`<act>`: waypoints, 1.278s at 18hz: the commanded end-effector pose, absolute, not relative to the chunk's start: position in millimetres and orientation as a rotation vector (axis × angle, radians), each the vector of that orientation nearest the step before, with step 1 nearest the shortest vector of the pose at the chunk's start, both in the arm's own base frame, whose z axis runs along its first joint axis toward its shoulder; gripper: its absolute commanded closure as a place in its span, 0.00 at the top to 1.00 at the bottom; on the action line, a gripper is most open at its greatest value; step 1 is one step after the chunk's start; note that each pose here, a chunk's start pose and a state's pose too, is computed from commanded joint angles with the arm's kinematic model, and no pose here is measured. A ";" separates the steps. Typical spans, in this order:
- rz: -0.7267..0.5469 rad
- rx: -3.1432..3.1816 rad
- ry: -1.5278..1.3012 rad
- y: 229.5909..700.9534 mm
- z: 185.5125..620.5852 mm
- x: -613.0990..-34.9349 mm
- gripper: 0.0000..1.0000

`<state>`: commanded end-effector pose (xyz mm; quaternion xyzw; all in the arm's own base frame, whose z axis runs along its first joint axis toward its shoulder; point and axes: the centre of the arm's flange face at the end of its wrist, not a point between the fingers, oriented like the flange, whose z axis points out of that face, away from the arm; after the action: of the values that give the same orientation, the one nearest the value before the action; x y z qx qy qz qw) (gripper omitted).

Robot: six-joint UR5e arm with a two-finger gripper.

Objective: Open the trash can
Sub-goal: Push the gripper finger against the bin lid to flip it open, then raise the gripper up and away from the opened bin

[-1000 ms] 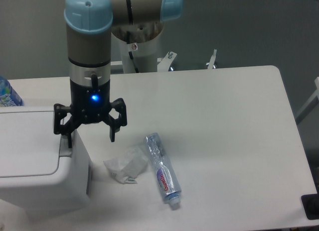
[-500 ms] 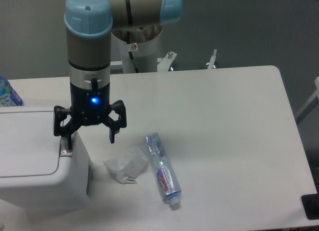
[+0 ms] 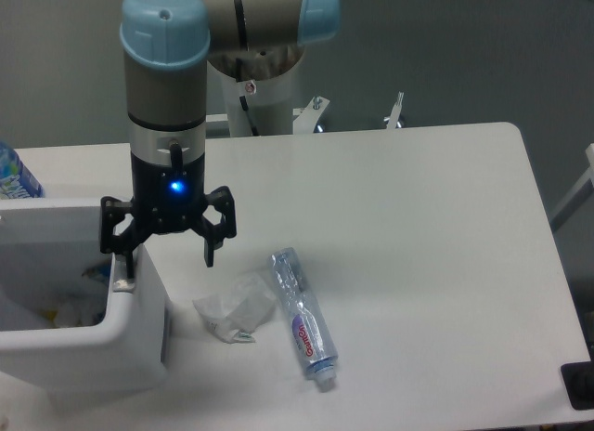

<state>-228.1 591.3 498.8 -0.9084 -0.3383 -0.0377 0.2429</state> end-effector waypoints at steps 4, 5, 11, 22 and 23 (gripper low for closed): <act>-0.007 -2.439 -0.829 583.8 527.0 -258.0 1.00; 0.019 -2.449 -0.794 579.9 529.5 -264.0 1.00; 0.288 -2.614 -0.623 532.2 527.8 -301.1 1.00; 0.389 -2.928 -0.113 468.2 529.6 -331.5 1.00; 0.389 -2.930 -0.106 468.5 529.4 -330.8 1.00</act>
<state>-330.8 468.5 529.4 -0.9865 -0.0357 0.1310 0.0916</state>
